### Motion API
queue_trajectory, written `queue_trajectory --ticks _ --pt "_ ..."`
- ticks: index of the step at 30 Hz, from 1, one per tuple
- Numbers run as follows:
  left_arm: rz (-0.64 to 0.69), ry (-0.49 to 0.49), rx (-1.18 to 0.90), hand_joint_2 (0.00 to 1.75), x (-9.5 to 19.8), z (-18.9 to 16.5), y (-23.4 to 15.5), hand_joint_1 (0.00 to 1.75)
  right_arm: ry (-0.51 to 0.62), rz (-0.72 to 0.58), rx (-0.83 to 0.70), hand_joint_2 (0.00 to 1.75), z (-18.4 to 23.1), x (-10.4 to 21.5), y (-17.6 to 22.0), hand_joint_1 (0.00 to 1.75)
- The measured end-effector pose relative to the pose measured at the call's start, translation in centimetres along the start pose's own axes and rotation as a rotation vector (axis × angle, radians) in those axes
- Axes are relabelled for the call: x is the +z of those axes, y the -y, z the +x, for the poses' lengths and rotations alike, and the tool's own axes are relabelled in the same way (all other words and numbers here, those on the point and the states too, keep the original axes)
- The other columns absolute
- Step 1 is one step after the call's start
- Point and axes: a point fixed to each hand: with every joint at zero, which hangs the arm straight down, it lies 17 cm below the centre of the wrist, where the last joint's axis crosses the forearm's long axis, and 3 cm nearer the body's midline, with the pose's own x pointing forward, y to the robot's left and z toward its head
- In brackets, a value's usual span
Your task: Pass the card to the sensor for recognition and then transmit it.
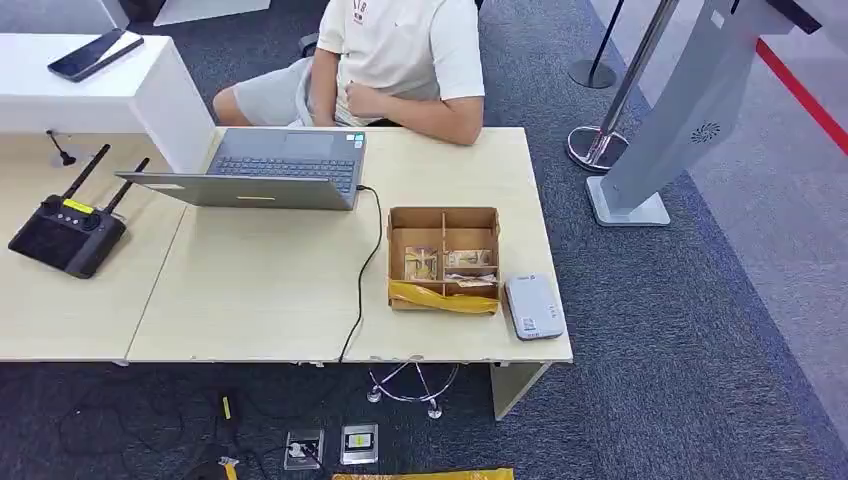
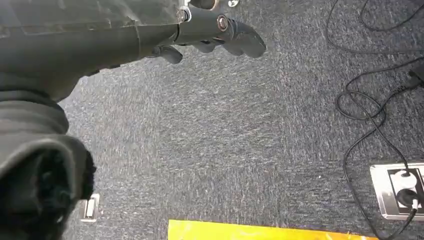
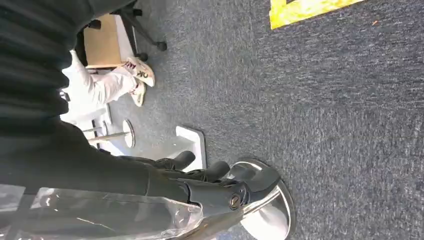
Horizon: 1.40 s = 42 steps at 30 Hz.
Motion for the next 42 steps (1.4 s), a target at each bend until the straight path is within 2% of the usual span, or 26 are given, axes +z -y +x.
queue_trajectory --ticks 42 --pt "-0.004 0.010 -0.004 0.00 0.15 0.66 0.11 0.00 -0.002 0.000 0.043 1.75 -0.22 0.00 0.49 0.00"
